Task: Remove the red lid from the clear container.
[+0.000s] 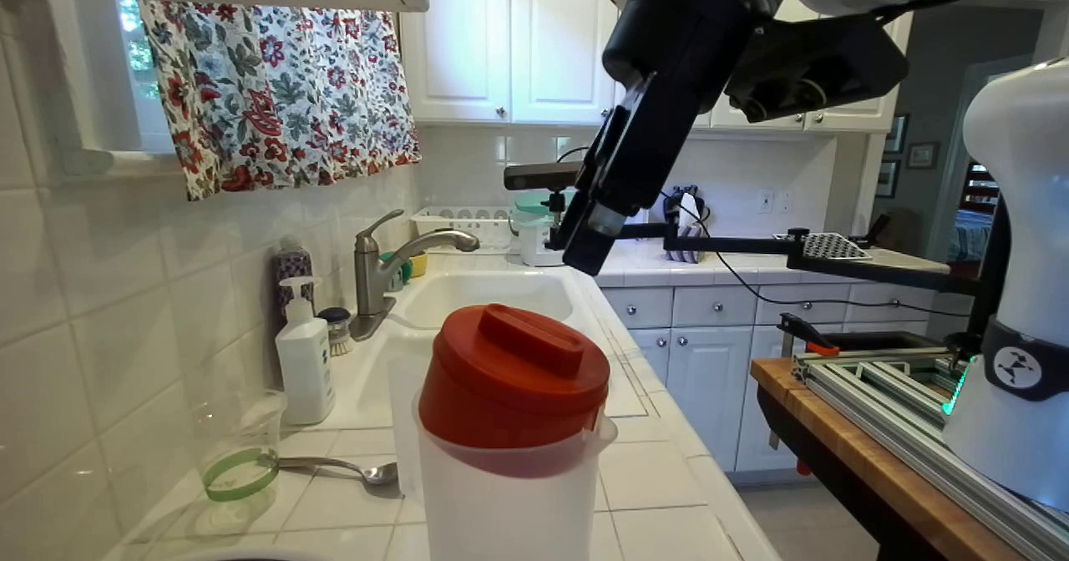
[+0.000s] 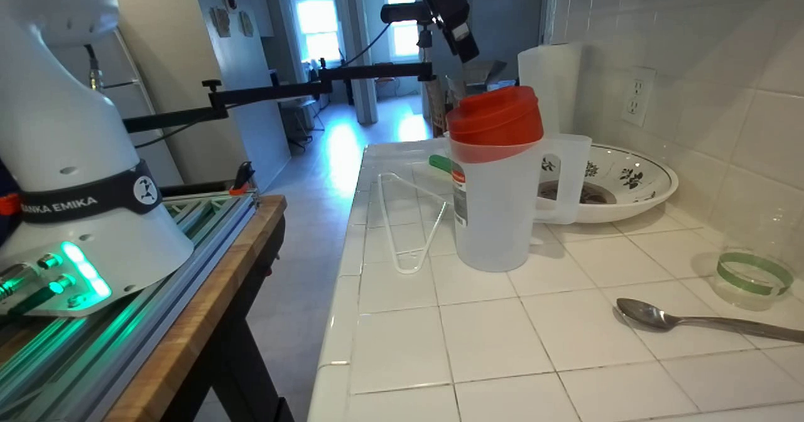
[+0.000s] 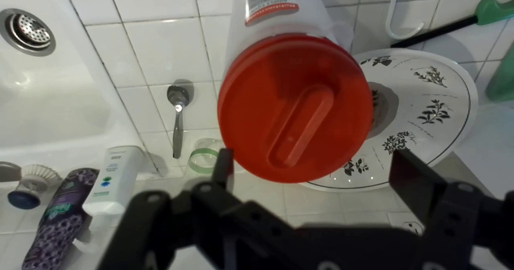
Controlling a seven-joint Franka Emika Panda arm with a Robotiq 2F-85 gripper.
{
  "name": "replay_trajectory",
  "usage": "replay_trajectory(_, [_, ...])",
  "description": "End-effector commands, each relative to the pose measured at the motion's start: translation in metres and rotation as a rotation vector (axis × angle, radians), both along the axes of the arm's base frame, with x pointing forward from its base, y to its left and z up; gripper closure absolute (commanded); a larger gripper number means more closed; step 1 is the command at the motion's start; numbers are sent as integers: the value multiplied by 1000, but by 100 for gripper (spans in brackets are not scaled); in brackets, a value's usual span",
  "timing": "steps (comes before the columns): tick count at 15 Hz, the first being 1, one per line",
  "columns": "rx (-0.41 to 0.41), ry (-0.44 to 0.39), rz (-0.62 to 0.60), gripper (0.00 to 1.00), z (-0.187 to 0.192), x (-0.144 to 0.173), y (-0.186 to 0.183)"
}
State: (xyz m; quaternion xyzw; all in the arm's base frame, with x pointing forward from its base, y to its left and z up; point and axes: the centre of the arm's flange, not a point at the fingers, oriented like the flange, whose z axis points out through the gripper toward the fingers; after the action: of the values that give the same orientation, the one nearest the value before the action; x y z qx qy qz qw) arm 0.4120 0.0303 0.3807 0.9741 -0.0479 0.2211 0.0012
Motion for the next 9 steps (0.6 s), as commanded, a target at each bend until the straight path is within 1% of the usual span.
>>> replay_trajectory(1, [-2,19,-4,0,-3,-1,-1])
replay_trajectory(3, [-6,39,-8,0,-5,-2,-1])
replay_trajectory(9, [-5,37,1,0,-10,-2,-2])
